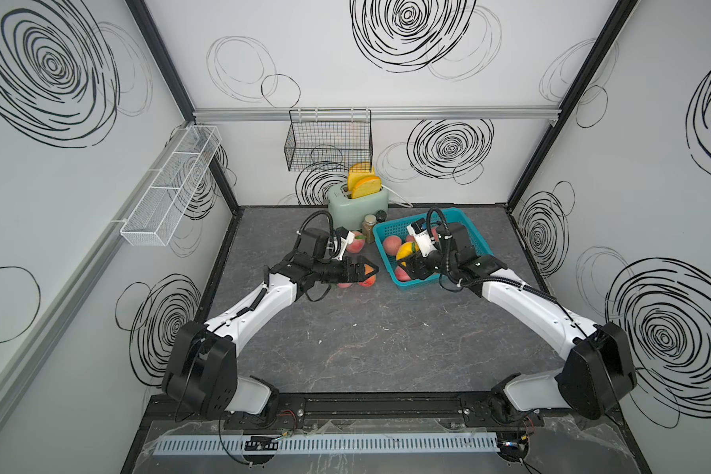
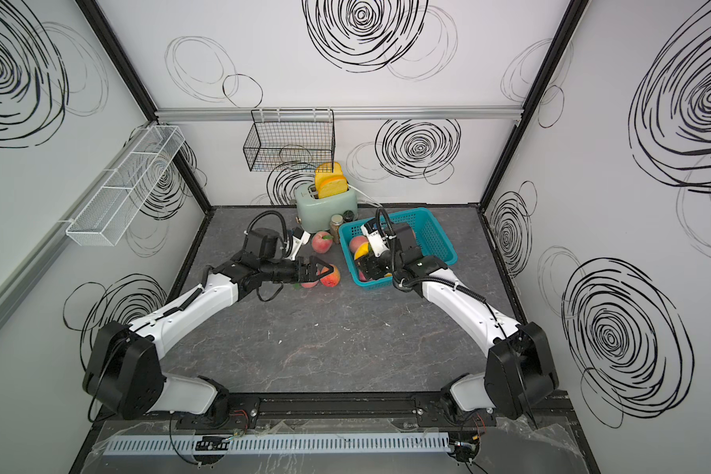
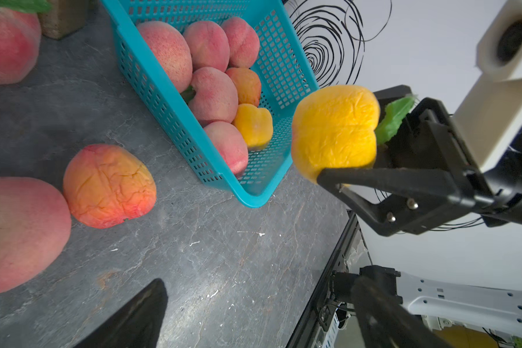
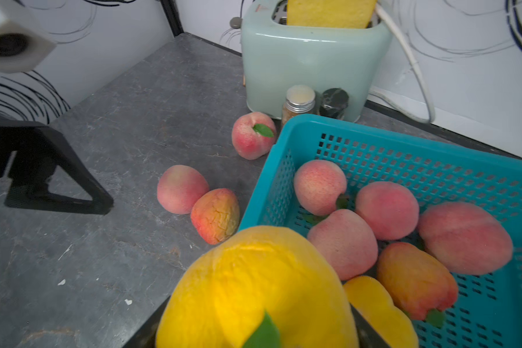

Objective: Put the peaches into the basket
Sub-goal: Pick up the peach from the center of the board, then place the peach in the basket, then pick up the peach from the center of the board.

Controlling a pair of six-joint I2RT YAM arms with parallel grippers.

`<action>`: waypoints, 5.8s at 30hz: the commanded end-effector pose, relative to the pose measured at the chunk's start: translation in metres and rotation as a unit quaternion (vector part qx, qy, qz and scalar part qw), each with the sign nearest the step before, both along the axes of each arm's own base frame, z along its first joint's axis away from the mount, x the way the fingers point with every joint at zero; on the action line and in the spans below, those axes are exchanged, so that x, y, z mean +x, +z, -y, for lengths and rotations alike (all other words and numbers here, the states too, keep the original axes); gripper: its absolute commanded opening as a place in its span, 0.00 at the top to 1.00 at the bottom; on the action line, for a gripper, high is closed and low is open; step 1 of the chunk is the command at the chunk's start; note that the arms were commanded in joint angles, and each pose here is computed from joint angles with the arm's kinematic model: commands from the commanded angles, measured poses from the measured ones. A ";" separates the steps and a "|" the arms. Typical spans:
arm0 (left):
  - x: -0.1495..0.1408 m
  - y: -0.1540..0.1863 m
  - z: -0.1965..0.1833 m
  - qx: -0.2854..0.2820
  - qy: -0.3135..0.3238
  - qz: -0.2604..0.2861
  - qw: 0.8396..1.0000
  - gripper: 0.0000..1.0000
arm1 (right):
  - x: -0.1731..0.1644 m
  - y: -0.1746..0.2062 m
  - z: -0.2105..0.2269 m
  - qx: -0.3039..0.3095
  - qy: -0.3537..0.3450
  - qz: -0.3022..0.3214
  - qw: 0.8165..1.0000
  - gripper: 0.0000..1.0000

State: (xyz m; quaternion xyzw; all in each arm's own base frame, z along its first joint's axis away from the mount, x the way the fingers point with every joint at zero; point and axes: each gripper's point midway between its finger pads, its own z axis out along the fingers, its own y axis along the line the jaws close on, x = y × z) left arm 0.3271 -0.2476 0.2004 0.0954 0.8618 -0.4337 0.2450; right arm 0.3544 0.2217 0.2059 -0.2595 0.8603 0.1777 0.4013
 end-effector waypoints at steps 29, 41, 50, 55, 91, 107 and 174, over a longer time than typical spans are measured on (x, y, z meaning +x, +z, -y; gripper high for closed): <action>0.031 0.008 0.027 0.222 -0.021 0.136 0.965 0.02 | 0.095 -0.039 0.146 -0.063 -0.208 -0.050 0.975 0.26; 0.022 -0.002 0.034 0.215 -0.035 0.132 0.967 0.02 | 0.108 -0.069 0.163 -0.078 -0.237 -0.075 0.965 0.27; 0.012 -0.015 0.032 0.207 -0.039 0.123 0.970 0.02 | 0.115 -0.089 0.166 -0.080 -0.245 -0.086 0.962 0.27; 0.010 -0.022 0.029 0.217 -0.041 0.120 0.968 0.02 | 0.114 -0.088 0.173 -0.087 -0.261 -0.070 0.959 0.27; 0.011 -0.017 0.025 0.206 -0.036 0.130 0.969 0.02 | 0.131 -0.128 0.172 -0.093 -0.261 -0.107 0.955 0.27; 0.013 -0.012 0.018 0.198 -0.027 0.131 0.971 0.02 | 0.137 -0.137 0.167 -0.098 -0.254 -0.119 0.955 0.26; 0.011 -0.023 -0.012 0.156 0.016 0.088 0.984 0.02 | 0.070 -0.020 0.072 -0.044 -0.133 -0.026 0.990 0.08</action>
